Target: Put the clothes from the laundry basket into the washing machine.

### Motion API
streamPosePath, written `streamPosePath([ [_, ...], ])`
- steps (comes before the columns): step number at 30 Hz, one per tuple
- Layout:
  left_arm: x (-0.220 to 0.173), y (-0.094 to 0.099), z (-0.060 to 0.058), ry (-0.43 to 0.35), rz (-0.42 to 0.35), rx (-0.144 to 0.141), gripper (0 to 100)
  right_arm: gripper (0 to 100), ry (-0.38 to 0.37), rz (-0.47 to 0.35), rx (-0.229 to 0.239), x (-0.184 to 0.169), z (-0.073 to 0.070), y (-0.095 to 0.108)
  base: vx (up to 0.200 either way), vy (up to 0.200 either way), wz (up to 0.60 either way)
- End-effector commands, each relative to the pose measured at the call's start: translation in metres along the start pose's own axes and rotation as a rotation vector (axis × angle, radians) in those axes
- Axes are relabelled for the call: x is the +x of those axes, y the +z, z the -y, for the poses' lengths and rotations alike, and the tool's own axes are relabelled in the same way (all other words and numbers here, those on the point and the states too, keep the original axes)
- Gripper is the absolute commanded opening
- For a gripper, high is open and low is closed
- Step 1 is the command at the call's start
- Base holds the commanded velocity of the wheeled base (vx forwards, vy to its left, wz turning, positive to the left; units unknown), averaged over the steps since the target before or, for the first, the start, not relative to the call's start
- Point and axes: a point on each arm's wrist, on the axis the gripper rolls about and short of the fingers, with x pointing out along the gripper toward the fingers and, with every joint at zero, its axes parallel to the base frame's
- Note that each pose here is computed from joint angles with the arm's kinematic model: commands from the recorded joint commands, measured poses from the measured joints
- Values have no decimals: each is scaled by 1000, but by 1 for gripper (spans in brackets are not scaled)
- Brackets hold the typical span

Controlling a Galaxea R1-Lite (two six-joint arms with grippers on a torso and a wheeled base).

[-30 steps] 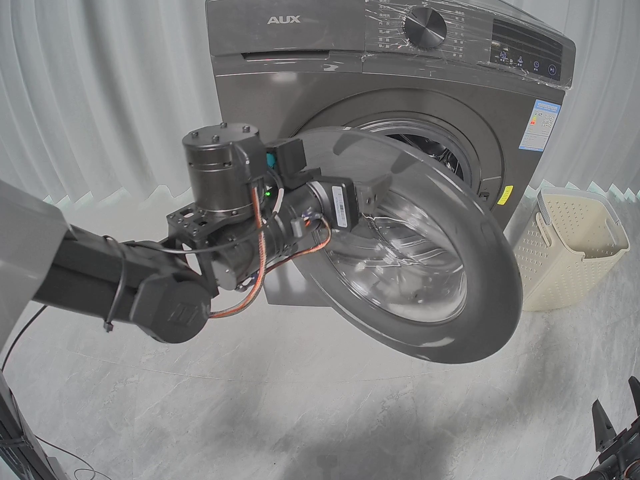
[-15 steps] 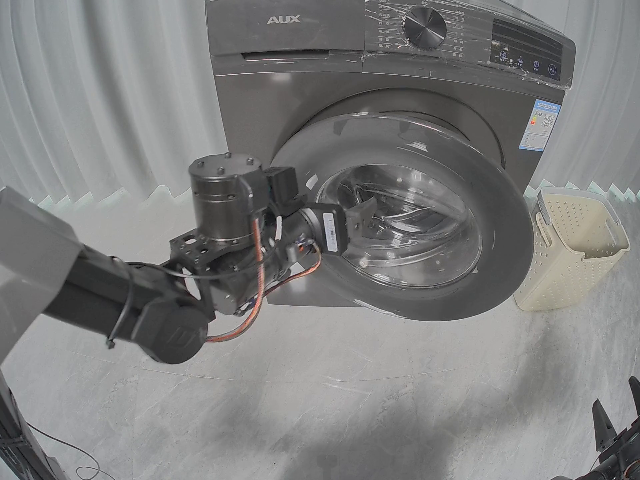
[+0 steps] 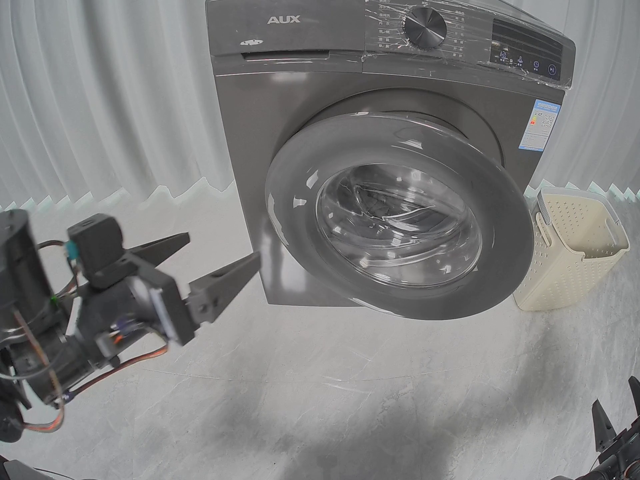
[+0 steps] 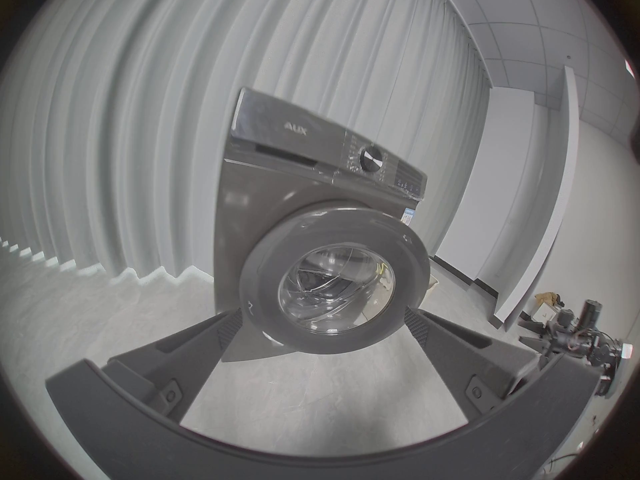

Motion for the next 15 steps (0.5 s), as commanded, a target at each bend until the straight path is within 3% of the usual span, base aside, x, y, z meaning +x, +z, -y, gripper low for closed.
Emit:
streamPosePath([
  [1, -134, -22, -24, 73, 122, 58, 100, 100, 6, -12, -4, 1, 0, -4, 0, 0, 0],
  [5, -161, -44, -30, 128, 154, 62, 100, 100, 6, -12, -4, 1, 0, -4, 0, 0, 0],
  [8, -175, -62, -34, 213, 164, 67, 100, 100, 1, -12, -4, 1, 0, -4, 0, 0, 0],
  [15, -198, -86, -34, 367, 185, 75, 100, 100, 0, -12, -1, 1, 0, -4, 0, 0, 0],
])
